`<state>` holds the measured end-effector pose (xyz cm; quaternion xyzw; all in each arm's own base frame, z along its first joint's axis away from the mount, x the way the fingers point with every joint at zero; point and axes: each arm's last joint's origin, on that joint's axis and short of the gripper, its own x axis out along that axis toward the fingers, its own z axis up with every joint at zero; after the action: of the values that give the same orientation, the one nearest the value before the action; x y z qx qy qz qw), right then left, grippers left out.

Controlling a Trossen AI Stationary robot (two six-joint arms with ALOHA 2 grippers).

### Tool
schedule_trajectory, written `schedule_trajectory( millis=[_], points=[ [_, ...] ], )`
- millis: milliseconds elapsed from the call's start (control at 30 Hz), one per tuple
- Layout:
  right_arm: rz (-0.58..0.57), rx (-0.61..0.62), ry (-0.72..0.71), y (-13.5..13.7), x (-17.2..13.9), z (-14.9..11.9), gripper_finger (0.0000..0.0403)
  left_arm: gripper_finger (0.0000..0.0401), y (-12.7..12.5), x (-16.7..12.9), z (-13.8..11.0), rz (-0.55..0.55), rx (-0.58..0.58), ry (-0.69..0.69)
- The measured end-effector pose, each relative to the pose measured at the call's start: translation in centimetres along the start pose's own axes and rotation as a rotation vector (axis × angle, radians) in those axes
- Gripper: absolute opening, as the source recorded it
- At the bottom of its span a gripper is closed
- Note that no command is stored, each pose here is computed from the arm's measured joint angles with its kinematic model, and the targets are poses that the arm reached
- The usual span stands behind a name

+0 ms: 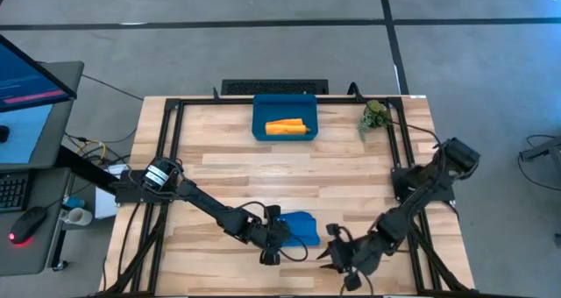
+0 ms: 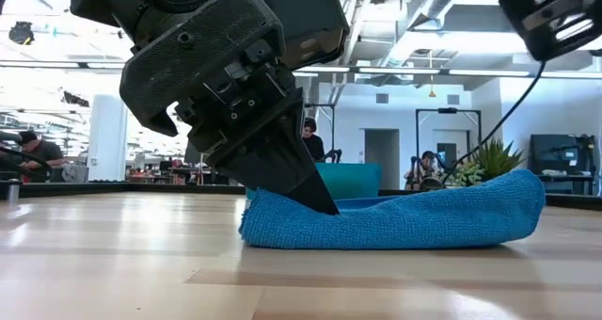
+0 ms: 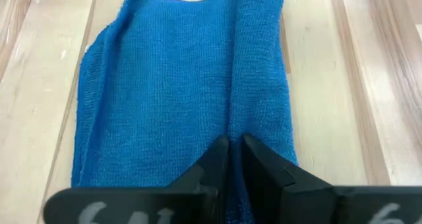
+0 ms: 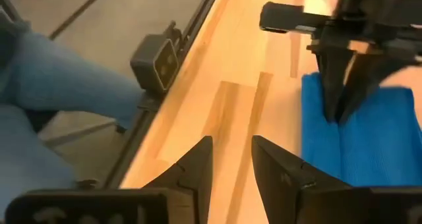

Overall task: Roll microfiber towels into tight, uniform cylinder then place into a basket
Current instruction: Roll the blue microfiber towel

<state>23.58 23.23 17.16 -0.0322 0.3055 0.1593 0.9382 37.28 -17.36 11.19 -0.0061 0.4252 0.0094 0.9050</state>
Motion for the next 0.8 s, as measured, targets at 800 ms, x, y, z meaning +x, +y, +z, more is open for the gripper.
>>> schedule_trajectory(
  millis=[800],
  points=[
    [-0.064, 0.177, 0.153, -4.0, 5.0, -2.6, 0.0111, 0.0034, 0.0, 0.0, -0.1, 0.0, -0.007, 0.004]
  ],
)
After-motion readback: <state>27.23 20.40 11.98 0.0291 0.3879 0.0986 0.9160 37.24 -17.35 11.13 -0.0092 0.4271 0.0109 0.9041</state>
